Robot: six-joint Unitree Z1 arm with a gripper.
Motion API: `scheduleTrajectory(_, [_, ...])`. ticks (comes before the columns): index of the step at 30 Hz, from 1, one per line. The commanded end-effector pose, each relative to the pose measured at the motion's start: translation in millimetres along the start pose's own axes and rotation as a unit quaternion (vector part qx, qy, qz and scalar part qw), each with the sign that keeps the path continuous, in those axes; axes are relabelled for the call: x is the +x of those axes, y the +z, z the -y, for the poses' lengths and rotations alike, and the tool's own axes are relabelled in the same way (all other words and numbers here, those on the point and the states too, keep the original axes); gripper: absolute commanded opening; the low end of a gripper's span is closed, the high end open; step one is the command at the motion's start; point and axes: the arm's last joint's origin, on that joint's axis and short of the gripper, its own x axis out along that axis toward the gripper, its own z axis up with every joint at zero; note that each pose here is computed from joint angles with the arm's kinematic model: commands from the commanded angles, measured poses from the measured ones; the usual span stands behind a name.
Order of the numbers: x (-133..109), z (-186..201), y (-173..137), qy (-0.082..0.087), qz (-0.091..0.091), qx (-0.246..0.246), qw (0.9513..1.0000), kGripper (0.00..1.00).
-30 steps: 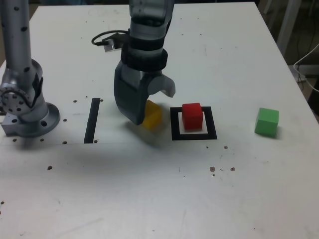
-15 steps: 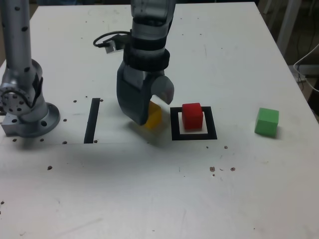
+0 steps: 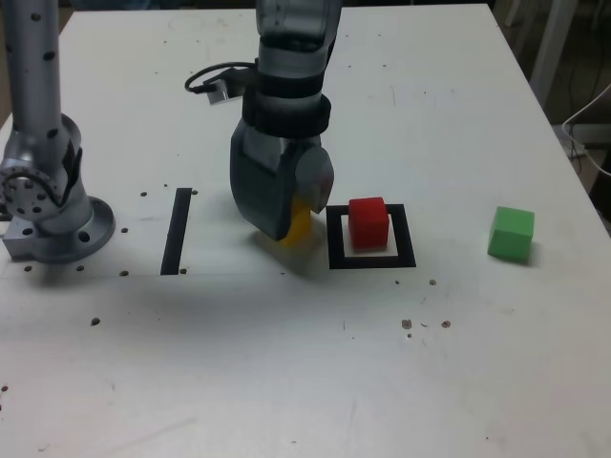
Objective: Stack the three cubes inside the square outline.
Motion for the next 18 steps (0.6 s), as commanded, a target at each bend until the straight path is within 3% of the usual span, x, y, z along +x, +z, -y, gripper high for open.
scheduleTrajectory(1, [-1, 0, 2, 0.001, 0.002, -0.001, 1.0000, 0.41])
scheduleTrajectory(11, [-24, -4, 1, 0.027, 0.027, 0.010, 0.9992, 0.38])
scheduleTrajectory(18, [-52, 3, 5, 0.021, 0.041, 0.070, 0.9965, 0.38])
